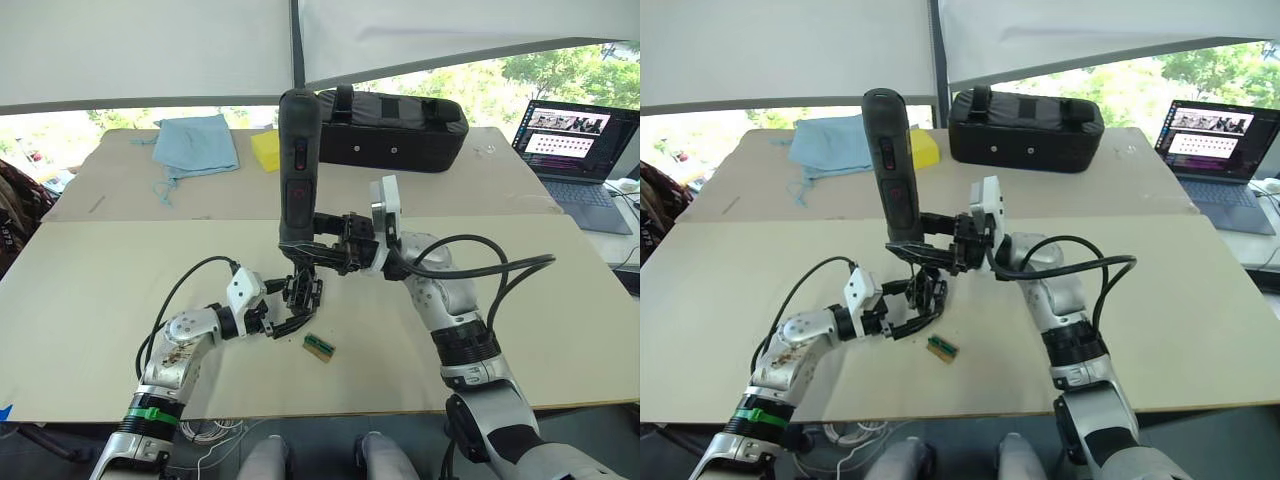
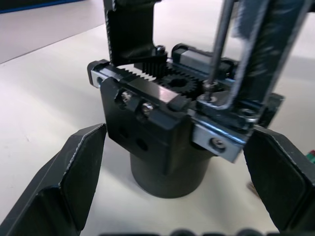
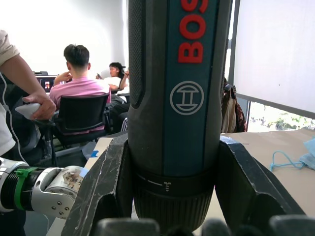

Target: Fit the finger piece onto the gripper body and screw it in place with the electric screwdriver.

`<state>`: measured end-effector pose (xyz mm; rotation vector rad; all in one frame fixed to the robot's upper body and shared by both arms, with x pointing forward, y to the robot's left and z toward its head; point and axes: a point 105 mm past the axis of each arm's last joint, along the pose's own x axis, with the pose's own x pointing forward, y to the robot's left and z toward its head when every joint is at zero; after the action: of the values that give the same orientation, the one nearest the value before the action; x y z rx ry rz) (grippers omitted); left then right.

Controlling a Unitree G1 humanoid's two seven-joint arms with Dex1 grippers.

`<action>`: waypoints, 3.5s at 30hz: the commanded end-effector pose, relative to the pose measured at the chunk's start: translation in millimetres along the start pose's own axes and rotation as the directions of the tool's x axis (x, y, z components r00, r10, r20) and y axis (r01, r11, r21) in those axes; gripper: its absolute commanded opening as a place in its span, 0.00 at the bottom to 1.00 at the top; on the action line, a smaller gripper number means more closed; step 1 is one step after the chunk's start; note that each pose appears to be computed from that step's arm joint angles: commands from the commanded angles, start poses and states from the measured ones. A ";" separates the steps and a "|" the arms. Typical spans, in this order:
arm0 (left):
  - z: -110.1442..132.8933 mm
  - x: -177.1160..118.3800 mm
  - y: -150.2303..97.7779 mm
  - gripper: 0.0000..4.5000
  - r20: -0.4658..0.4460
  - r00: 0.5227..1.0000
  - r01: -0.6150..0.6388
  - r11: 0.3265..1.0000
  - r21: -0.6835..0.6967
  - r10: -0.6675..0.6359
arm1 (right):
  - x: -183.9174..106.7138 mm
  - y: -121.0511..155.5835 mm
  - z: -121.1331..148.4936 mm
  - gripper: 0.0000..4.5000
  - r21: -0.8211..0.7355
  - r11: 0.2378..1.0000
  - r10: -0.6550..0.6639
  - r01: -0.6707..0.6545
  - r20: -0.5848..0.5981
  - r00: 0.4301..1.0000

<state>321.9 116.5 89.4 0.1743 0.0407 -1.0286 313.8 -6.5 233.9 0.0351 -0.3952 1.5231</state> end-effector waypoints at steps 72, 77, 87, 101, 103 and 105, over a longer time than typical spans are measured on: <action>-32.2 17.8 -11.0 0.54 -0.100 0.994 0.046 0.995 -0.088 -0.054 | -7.8 6.2 -75.5 0.42 0.187 0.971 -0.088 0.150 -0.305 0.948; -32.1 17.5 -10.7 0.54 -0.100 0.994 0.045 0.995 -0.090 -0.054 | -9.5 4.5 -73.6 0.42 0.168 0.973 -0.104 0.160 -0.298 0.949; -33.2 16.7 -9.3 0.54 -0.108 0.993 0.040 0.995 -0.091 -0.050 | -0.8 5.0 -43.0 0.42 0.118 0.991 -0.045 0.068 -0.191 0.981; -46.7 13.9 -10.4 0.54 -0.174 0.985 -0.007 0.996 -0.094 -0.009 | 16.2 0.7 56.6 0.42 -0.076 0.995 0.080 -0.071 0.129 0.988; -47.1 13.7 -11.0 0.54 -0.176 0.984 -0.010 0.996 -0.091 -0.006 | 13.3 0.2 57.6 0.42 -0.074 0.994 0.087 -0.077 0.130 0.988; -47.4 13.4 -11.0 0.54 -0.179 0.984 -0.012 0.996 -0.087 -0.003 | 10.7 0.8 59.0 0.42 -0.080 0.993 0.097 -0.088 0.130 0.987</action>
<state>328.3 100.9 66.1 0.1816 0.1288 -1.0180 307.1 -4.7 272.3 0.0588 -0.4628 1.5863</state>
